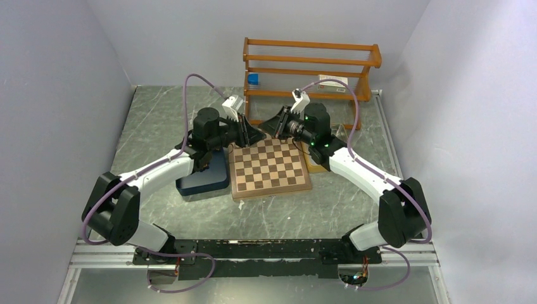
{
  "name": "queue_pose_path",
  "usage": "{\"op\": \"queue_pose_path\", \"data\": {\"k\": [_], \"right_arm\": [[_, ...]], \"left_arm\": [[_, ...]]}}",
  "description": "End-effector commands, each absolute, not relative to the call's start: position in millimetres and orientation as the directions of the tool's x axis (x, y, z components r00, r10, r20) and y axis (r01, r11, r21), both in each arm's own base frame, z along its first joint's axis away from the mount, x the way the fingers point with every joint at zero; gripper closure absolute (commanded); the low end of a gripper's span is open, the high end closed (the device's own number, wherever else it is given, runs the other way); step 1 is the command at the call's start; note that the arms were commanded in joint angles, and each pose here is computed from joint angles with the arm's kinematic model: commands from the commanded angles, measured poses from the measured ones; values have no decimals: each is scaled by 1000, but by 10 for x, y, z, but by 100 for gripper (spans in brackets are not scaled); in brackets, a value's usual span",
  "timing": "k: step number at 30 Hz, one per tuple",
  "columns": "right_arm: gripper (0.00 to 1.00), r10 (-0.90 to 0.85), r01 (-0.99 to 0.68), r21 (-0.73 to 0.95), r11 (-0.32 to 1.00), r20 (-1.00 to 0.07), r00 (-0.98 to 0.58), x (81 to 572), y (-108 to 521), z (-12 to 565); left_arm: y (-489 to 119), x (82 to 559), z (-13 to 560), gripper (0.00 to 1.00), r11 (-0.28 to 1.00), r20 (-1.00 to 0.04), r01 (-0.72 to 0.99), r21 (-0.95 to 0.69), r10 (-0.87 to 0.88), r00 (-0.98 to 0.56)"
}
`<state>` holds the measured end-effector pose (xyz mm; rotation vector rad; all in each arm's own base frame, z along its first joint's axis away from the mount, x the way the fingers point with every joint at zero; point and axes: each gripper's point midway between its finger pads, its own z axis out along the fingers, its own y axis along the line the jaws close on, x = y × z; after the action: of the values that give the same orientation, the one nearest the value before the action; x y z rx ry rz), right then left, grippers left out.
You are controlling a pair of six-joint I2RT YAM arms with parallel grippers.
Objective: Set up the chess pieces on the board
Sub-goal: Place the chess piece on the chessboard.
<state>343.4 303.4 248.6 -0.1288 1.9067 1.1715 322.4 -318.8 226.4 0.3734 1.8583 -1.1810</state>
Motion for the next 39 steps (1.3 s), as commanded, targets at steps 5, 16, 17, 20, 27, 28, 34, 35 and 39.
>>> {"op": "queue_pose_path", "data": {"k": [5, 16, 17, 20, 27, 28, 34, 35, 39], "right_arm": [[84, 217, -573, 661, 484, -725, -653, 3135, 3105, 2495], [78, 127, -606, 662, 442, -715, -688, 2934, 3094, 2446], [78, 117, -610, 663, 434, -713, -691, 2919, 3096, 2435], [77, 108, -611, 658, 440, -714, -691, 2913, 3076, 2393], [75, 123, -612, 660, 435, -717, -686, 2947, 3039, 2378], [74, 121, -615, 658, 435, -719, -684, 2955, 3043, 2384], [74, 115, -614, 663, 428, -714, -691, 2967, 3064, 2343], [74, 117, -614, 667, 423, -712, -693, 2963, 3070, 2342], [78, 119, -616, 667, 419, -713, -691, 2969, 3074, 2346]], "left_arm": [[-3138, 3219, 2393, 86, 514, -929, 795, -323, -13, -370], [-3038, 3202, 2356, 87, 507, -960, 849, -150, 129, -247], [-3034, 3210, 2345, 88, 511, -960, 847, -145, 135, -245], [-3055, 3193, 2310, 88, 494, -958, 857, -145, 145, -246], [-3099, 3122, 2241, 90, 429, -964, 898, -102, 181, -196], [-3099, 3121, 2239, 90, 425, -964, 900, -93, 187, -188], [-3118, 3090, 2195, 90, 401, -964, 913, -80, 202, -173], [-3118, 3090, 2177, 90, 399, -963, 914, -78, 206, -172], [-3138, 3069, 2132, 92, 387, -961, 919, -73, 217, -168]]}}
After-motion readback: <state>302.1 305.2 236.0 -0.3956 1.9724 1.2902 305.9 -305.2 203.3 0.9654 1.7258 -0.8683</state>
